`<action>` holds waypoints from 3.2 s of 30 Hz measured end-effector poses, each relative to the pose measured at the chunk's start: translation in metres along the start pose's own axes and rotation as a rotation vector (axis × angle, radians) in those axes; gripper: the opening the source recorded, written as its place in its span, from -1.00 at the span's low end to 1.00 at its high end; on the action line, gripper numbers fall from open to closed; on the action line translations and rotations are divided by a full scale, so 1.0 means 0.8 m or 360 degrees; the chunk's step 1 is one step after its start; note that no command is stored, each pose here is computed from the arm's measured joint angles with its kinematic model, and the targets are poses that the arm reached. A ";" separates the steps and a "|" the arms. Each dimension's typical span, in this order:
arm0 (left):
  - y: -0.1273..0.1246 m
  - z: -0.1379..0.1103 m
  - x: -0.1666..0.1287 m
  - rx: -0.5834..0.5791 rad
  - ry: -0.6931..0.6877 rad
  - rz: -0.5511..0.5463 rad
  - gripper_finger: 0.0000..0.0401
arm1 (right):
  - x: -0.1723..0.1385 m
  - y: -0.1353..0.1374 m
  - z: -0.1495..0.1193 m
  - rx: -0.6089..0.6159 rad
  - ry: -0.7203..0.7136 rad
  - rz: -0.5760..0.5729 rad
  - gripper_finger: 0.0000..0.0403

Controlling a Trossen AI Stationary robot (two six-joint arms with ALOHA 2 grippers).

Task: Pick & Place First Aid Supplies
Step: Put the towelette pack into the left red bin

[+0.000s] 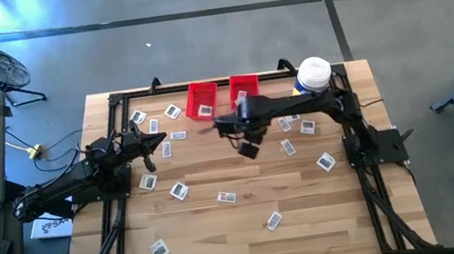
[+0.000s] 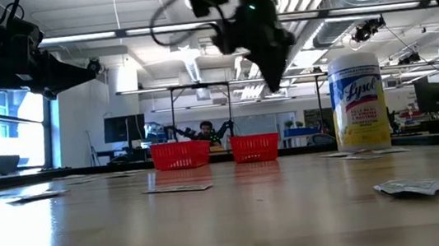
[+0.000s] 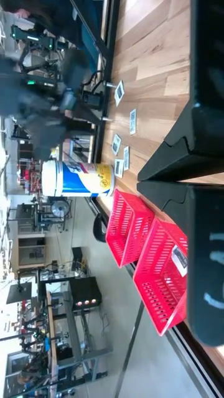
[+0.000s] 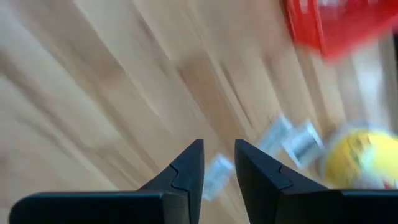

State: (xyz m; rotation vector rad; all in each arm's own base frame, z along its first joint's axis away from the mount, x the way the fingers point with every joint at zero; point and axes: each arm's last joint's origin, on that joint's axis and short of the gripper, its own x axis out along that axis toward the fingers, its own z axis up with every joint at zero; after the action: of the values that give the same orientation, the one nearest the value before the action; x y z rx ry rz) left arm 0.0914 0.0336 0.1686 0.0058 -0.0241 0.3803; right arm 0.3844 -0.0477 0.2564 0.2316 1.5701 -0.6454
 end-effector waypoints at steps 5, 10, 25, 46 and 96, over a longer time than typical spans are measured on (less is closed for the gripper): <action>0.000 0.000 0.000 0.0000 0.0000 0.0001 -1.00 | 0.033 -0.020 -0.062 0.0256 0.0179 -0.0150 -0.59; 0.000 0.000 0.000 0.0000 0.0000 0.0001 -1.00 | 0.052 -0.028 -0.128 0.0552 0.0246 -0.0064 -0.59; 0.000 0.000 0.000 0.0000 0.0000 0.0003 -1.00 | 0.111 -0.047 -0.246 0.1063 0.0392 0.0303 -0.59; 0.000 0.000 0.000 -0.0001 0.0000 0.0003 -1.00 | 0.143 -0.017 -0.279 0.0850 0.0498 0.0326 -0.59; 0.000 0.000 0.000 0.0000 0.0000 0.0005 -1.00 | 0.184 -0.030 -0.262 0.0997 0.0630 0.0343 -0.98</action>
State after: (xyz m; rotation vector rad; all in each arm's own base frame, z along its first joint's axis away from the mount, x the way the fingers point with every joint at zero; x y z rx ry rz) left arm 0.0914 0.0337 0.1686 0.0057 -0.0241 0.3838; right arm 0.1759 0.0092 0.1161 1.0345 1.6409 -0.9469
